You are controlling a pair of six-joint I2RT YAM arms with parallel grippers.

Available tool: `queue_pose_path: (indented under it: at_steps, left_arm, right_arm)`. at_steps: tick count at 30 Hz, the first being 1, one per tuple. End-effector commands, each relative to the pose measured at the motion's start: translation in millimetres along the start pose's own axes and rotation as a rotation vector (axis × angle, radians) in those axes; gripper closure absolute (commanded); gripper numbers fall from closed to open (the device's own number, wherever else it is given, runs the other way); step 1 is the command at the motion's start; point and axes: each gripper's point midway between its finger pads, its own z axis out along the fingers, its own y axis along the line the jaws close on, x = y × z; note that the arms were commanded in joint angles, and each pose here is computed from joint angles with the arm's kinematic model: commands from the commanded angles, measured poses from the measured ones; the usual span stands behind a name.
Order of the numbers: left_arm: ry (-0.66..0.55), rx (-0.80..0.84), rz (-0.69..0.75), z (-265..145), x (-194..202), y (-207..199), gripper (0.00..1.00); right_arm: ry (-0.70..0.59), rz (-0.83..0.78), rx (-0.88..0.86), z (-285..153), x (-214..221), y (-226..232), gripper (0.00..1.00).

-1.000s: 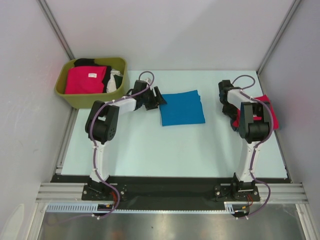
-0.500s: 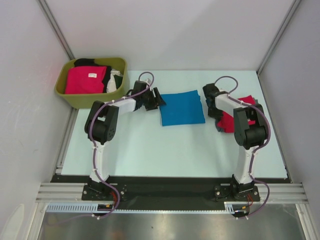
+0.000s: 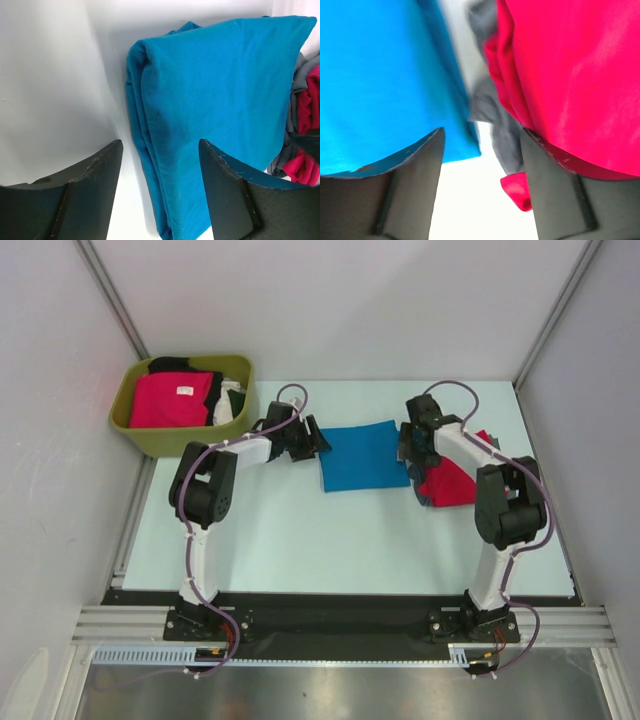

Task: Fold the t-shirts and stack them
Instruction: Neatly place the folded tshirt to the corner

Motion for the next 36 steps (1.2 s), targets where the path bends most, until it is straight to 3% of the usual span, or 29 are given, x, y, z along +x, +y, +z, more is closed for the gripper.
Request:
queue_pose_path:
  at_steps: [1,6,9,12,24,29,31,34,35,36]
  left_arm:
    - [-0.033,0.014,0.037,-7.7,-14.8,-9.1,0.32]
    - [-0.048,-0.015,0.039,-5.9,-22.7,-8.1,0.33]
    - [-0.060,-0.040,0.037,-3.1,-26.6,-3.8,0.32]
    - [-0.067,-0.065,0.029,0.3,-28.6,1.4,0.33]
    - [-0.063,-0.090,0.008,19.5,-31.6,5.5,0.36]
    - [-0.084,-0.101,0.003,28.1,-38.8,5.2,0.40]
    - [-0.084,-0.108,-0.004,36.2,-40.7,6.4,0.47]
    - [-0.068,-0.124,-0.024,48.7,-37.8,10.3,0.51]
    - [-0.073,-0.130,-0.029,50.6,-38.2,11.4,0.51]
    - [-0.089,-0.120,-0.035,53.1,-41.7,9.7,0.58]
  right_arm:
    - [-0.151,0.055,-0.214,-42.2,-51.6,22.3,0.31]
    - [-0.198,0.100,-0.501,-37.6,-81.8,41.7,0.23]
    - [-0.204,0.126,-0.551,-22.1,-99.4,47.5,0.24]
    - [-0.211,0.123,-0.565,-12.9,-117.5,54.1,0.25]
    - [-0.118,0.117,-0.498,66.8,-108.1,58.1,0.26]
    - [-0.090,0.129,-0.521,80.9,-102.6,62.8,0.41]
    - [-0.081,0.128,-0.538,85.1,-100.9,66.3,0.42]
    - [-0.076,0.119,-0.547,87.1,-100.8,74.5,0.50]
    - [-0.074,0.114,-0.546,87.8,-101.1,76.1,0.56]
    - [-0.075,0.107,-0.541,86.3,-103.9,77.9,0.61]
